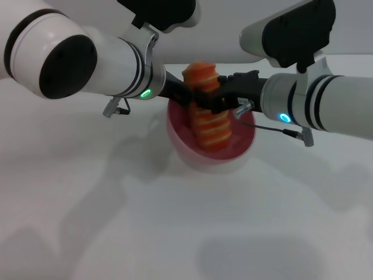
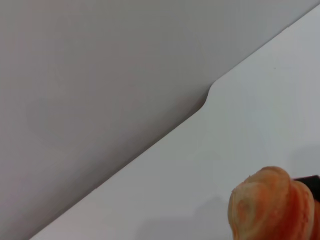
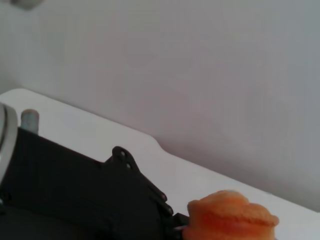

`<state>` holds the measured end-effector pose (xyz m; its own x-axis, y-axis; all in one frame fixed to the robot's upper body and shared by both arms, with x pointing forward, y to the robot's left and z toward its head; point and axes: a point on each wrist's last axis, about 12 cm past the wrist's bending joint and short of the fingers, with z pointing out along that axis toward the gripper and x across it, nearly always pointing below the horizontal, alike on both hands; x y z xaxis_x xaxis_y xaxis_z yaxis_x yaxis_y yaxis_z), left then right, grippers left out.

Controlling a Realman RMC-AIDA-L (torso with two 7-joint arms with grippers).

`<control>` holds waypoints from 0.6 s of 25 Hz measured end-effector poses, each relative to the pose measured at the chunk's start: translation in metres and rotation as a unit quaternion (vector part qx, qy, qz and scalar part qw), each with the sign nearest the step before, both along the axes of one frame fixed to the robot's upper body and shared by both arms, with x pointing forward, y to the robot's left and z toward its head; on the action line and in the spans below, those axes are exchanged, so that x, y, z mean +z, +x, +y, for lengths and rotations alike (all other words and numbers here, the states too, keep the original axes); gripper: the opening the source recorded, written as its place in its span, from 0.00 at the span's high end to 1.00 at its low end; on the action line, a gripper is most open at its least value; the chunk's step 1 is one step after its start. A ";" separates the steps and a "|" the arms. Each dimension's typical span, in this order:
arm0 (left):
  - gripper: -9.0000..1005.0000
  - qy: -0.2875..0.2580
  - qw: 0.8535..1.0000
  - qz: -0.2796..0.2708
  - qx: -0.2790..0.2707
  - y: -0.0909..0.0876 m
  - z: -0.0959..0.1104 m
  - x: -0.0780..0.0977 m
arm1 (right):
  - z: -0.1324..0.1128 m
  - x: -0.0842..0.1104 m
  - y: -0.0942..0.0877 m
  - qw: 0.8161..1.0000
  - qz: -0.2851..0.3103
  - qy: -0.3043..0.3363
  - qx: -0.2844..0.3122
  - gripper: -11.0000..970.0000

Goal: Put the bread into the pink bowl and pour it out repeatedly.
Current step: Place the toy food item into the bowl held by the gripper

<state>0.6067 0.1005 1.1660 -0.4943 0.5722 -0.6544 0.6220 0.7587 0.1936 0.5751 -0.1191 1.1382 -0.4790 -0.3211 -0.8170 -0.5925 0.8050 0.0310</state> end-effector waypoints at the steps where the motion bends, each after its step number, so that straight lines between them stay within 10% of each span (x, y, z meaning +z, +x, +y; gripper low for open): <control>1: 0.85 0.000 1.000 0.000 0.000 0.000 0.000 0.000 | -0.001 0.001 0.000 1.000 -0.002 0.002 -0.001 0.43; 15: 0.85 -0.016 0.999 0.028 0.010 -0.003 0.003 -0.011 | -0.011 0.039 -0.015 0.996 -0.089 0.020 -0.013 0.38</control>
